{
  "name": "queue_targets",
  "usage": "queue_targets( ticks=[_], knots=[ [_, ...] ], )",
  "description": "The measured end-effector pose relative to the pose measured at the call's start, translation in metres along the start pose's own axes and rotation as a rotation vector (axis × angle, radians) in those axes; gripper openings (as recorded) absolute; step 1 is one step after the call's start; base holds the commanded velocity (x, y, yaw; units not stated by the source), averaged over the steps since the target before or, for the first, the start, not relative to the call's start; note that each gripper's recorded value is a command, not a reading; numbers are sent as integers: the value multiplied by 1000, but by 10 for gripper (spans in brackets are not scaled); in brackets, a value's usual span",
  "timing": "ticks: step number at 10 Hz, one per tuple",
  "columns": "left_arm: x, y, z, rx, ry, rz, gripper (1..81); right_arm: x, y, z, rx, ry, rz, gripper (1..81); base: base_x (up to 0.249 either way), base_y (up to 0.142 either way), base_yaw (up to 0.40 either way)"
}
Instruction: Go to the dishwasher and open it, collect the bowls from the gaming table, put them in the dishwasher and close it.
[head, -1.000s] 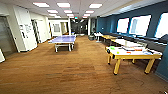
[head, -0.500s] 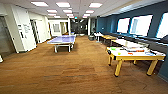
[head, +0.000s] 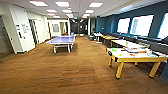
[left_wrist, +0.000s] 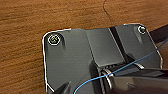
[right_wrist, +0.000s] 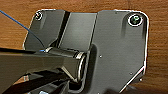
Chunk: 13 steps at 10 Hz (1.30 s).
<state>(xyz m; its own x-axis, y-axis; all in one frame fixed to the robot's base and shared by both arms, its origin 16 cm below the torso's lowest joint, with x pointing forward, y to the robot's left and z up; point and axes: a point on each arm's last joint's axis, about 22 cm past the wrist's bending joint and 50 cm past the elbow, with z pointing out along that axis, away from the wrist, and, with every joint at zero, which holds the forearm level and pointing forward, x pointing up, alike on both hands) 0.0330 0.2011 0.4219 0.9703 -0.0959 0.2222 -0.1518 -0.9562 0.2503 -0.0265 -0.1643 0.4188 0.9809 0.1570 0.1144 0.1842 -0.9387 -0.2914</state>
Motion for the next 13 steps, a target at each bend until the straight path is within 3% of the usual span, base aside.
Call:
queue_targets(
  ticks=[13],
  knots=[
    [3,4,1,-5,4,-1,811,-4,1,-1,-1,-5,1,811,185,0,0]
  ],
)
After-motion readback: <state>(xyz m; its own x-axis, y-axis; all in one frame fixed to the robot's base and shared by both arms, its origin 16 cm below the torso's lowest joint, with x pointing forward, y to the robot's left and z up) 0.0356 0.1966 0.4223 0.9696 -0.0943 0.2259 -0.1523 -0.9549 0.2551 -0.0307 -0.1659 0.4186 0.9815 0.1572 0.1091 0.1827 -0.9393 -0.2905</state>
